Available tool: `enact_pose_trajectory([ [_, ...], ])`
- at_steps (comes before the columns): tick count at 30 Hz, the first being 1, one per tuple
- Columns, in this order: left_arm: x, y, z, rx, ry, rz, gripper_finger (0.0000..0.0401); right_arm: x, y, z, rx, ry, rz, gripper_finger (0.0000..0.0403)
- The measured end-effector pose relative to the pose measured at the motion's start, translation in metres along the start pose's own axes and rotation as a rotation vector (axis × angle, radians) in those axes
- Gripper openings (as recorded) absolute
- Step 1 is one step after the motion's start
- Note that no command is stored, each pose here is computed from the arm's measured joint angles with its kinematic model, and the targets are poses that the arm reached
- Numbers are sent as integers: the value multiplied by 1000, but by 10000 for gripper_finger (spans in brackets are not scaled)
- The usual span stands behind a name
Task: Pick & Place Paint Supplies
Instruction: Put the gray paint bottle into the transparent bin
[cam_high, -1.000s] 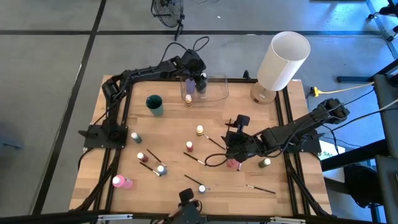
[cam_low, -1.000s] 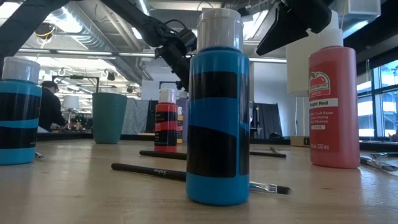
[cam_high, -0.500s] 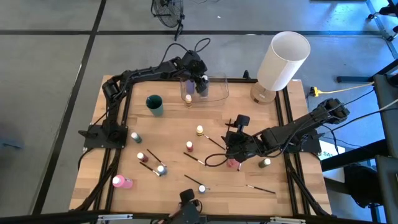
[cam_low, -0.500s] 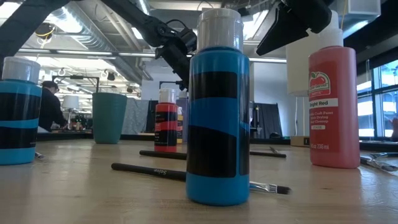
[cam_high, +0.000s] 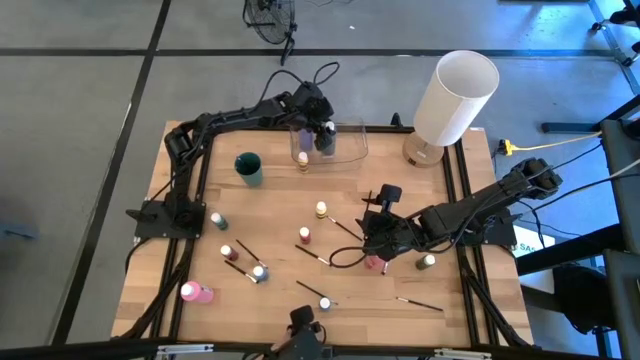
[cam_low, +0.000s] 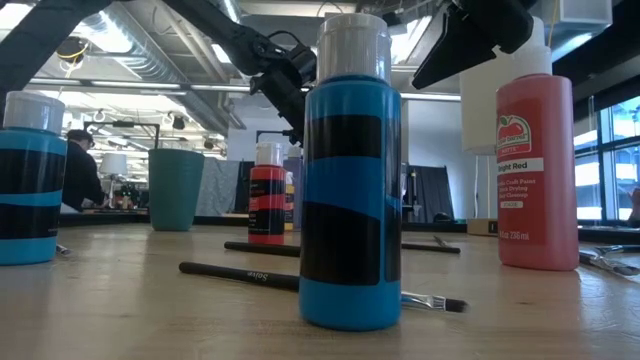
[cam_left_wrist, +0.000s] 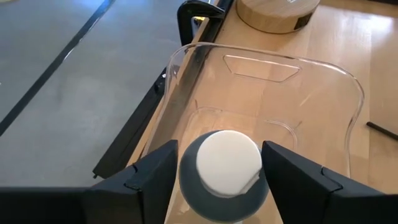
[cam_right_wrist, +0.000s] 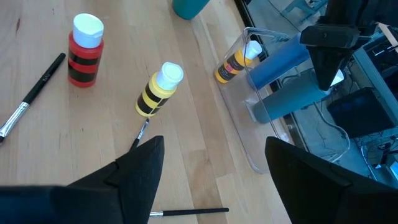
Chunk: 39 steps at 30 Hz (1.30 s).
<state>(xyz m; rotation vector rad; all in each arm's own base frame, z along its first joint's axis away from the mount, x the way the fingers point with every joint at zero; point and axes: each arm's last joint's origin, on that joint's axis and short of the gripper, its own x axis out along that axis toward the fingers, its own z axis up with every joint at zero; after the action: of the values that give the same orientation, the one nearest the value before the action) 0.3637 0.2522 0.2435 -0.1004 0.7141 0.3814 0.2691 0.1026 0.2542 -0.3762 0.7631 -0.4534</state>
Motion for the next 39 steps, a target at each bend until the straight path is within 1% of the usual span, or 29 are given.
enact_pose_trajectory([
  [10, -1, 0, -1, 3, 13, -3, 229, 0, 0, 0, 0, 2, 10, 284],
  [13, -2, -1, -1, 9, 21, -5, 229, 0, 1, 0, 0, 8, 32, 284],
  [23, -2, -1, -2, 48, 26, -15, 229, 0, 1, 0, 0, 8, 32, 284],
  [33, -5, -2, -1, 48, 24, -29, 229, 0, 1, -1, -3, 11, 32, 284],
  [36, -9, -3, 2, 52, 11, -41, 234, 0, 1, -1, -2, 13, 41, 284],
  [39, -14, -3, 5, 57, -5, -46, 249, 0, 1, -1, -1, 15, 49, 284],
])
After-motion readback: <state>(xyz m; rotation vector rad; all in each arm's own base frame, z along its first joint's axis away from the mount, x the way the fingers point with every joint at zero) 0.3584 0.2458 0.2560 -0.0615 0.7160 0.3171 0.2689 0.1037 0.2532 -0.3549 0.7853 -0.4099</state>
